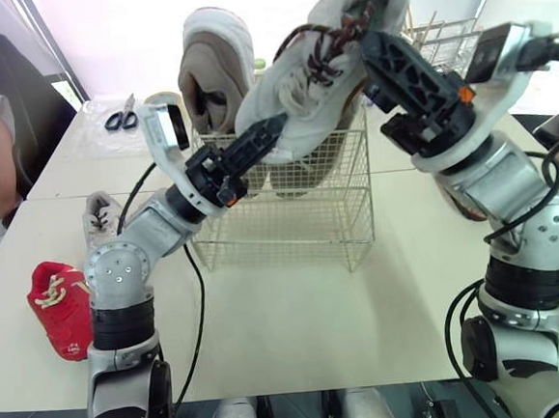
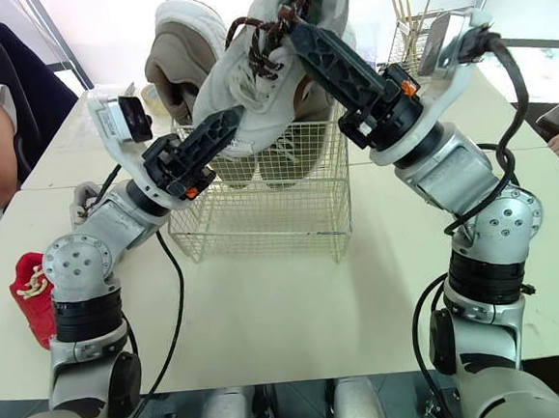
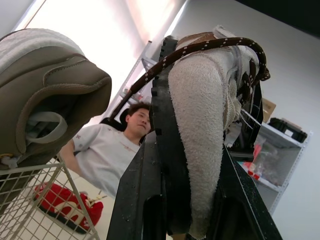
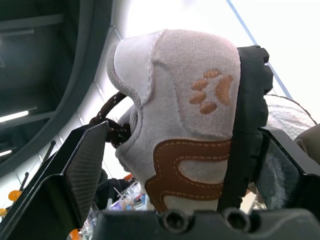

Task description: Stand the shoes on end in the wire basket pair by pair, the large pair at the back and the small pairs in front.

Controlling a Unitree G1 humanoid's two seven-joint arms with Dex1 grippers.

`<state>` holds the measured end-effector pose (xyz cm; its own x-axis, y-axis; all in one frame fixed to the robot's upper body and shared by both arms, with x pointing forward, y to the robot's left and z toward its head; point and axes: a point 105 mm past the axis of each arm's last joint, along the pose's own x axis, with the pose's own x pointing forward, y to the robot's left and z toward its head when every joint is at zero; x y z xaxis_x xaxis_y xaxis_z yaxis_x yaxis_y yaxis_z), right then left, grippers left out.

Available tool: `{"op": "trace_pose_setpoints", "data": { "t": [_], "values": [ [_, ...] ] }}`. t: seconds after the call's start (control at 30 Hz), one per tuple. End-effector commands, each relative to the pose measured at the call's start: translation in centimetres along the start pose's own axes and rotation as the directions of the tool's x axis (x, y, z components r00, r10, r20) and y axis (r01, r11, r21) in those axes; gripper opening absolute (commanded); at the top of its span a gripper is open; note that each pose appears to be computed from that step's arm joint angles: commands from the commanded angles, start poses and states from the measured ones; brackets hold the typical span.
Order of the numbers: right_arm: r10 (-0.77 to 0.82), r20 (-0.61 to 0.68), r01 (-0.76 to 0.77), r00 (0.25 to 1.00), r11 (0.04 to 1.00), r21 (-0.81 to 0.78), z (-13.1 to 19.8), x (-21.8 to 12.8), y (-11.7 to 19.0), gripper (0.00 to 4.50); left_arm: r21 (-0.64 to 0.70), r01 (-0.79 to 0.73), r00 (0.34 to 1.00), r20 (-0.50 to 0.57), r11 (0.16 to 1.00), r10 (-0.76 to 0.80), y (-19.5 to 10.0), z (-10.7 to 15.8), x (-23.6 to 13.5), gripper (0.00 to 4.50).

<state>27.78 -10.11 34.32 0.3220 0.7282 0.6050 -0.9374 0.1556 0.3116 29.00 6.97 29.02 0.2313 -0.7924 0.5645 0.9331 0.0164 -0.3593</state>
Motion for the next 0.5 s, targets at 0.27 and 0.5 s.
{"op": "trace_pose_setpoints", "data": {
  "t": [0.27, 0.5],
  "values": [
    [0.087, 0.013, -0.086, 0.996, 0.995, -0.054, 0.8, 1.2, 1.5, 0.50, 0.039, -0.022, 0.999, -0.042, 0.999, 0.024, 0.0, 0.0, 0.0, 1.75],
    [0.150, -0.117, -0.176, 0.982, 0.950, -0.259, 4.0, 1.1, 1.8, 0.50, 0.296, -0.072, 0.913, -0.365, 0.953, 0.182, -0.3, 0.1, -4.8, 3.69]
  ]
}}
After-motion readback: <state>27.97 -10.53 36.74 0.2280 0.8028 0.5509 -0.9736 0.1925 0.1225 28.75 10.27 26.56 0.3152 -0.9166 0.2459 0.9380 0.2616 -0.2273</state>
